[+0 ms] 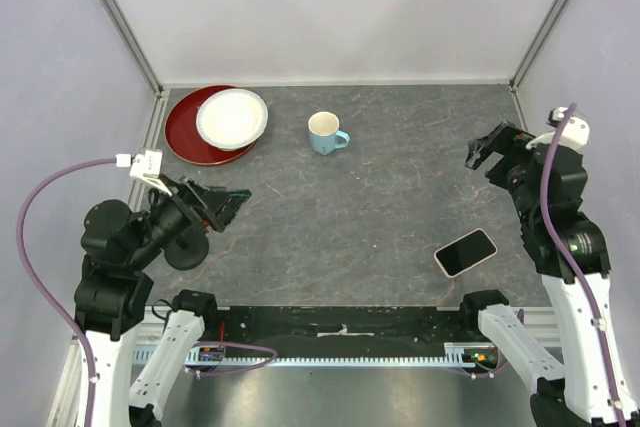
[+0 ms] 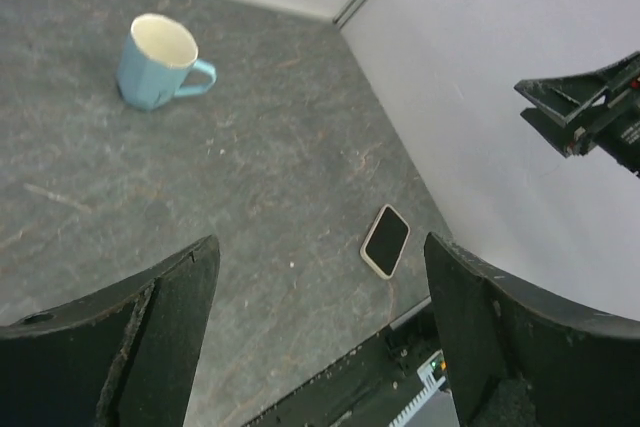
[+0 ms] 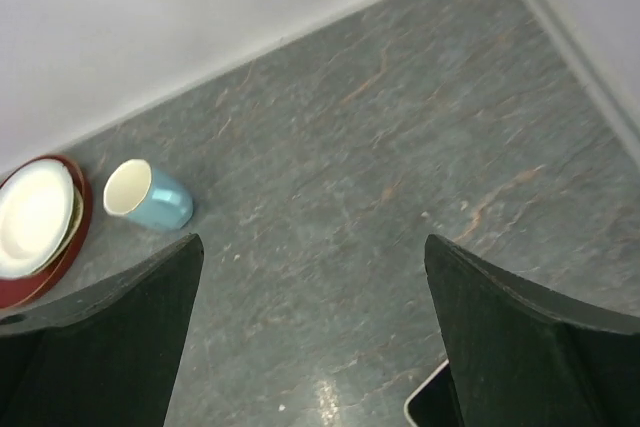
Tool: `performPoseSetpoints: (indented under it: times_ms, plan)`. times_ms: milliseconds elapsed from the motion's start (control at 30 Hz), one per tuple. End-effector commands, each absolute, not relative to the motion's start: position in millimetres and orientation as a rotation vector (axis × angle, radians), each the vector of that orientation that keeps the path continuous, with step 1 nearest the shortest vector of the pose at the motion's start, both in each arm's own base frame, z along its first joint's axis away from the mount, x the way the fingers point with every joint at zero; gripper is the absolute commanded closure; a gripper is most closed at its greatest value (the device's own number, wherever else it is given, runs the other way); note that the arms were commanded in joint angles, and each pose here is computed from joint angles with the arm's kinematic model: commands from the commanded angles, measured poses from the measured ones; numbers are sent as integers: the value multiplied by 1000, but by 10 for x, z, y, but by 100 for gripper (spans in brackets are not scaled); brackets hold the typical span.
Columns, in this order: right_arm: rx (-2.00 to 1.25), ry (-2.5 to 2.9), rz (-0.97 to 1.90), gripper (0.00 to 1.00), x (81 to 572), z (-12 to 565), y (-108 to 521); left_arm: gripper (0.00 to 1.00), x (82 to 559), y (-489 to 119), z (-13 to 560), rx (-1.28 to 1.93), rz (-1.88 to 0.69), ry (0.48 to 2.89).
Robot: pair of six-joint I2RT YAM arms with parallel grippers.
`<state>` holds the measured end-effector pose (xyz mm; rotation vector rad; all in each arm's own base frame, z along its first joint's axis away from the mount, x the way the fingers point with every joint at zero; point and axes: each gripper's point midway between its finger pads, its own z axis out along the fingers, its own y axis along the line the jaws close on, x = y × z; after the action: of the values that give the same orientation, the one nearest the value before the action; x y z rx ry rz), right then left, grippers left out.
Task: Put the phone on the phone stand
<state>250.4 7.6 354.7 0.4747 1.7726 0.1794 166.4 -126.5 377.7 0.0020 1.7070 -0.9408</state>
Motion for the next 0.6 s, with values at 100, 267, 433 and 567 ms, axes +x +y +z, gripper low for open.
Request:
performPoseSetpoints:
  times_ms: [100, 267, 433, 567]
  plan:
    - [283, 1923, 665, 2, 2881, 3073, 1006, 13, 1315, -1011, 3910, -112, -852, 1657]
    - [-49, 1849, 1076, 2, 2549, 2882, 2371, 16, 1087, -854, 4288, -186, -836, 1538]
    - [-299, 1821, 1134, 2, 2217, 2706, 3429, 14, 662, -795, 4623, -212, -941, 1324]
    - [-474, 1715, 1226, 2, 1759, 2721, 4283, 14, 346, -735, 4864, -171, -945, 1210]
